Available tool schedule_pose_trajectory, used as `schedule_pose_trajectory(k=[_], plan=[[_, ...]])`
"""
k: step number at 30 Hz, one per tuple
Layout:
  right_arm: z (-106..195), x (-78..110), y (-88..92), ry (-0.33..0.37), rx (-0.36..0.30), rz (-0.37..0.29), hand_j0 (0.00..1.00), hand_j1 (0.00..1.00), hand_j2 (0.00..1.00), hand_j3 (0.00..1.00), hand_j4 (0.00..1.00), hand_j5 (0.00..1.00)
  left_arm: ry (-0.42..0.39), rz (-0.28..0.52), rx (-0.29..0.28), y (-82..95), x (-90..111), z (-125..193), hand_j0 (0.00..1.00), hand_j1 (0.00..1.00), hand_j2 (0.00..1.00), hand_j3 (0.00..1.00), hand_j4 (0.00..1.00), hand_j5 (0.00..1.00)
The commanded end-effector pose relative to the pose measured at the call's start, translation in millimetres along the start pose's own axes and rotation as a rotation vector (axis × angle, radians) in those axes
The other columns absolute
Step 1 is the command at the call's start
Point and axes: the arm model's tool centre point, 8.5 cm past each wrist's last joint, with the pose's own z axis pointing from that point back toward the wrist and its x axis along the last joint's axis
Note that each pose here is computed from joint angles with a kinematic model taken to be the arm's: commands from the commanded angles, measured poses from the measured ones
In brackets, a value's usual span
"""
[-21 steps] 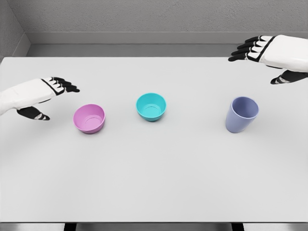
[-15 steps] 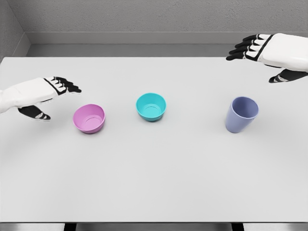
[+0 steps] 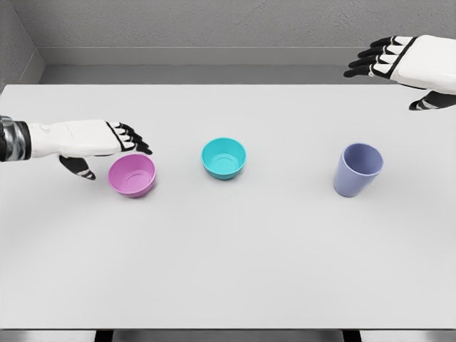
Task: Stacking bowl and cup with both arms
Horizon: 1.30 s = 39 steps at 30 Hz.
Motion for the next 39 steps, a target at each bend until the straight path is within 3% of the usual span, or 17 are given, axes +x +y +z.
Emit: schedule_pose_trajectory(k=[1,13,20,25,39], plan=[[0,-0.4,0.1,0.004,0.0,0.0,1.0,1.0,1.0,1.0,1.0,1.0,-0.023,0.006,-0.007,-2.1,5,-10,1.0,1.0,1.0,1.0,1.0,1.0],[-4,2.4,10.6,-0.007,0.03,-0.011,1.0,1.0,1.0,1.0,1.0,1.0,-0.045,0.004,-0.048,-8.0,11,-22,1.0,1.0,1.0,1.0,1.0,1.0],[-14,14.8,24.6,-0.048,0.075,-0.013,1.0,1.0,1.0,1.0,1.0,1.0,-0.049,0.009,-0.062,-12.7,11,-25,1.0,1.0,1.0,1.0,1.0,1.0],[5,11.5,27.0,-0.018,0.127,0.007,1.0,1.0,1.0,1.0,1.0,1.0,-0.047,0.011,-0.063,-13.2,10,-25,1.0,1.0,1.0,1.0,1.0,1.0],[0,27.0,32.5,-0.061,0.139,0.014,1.0,1.0,1.0,1.0,1.0,1.0,-0.044,-0.002,-0.077,-16.0,10,-36,1.0,1.0,1.0,1.0,1.0,1.0]])
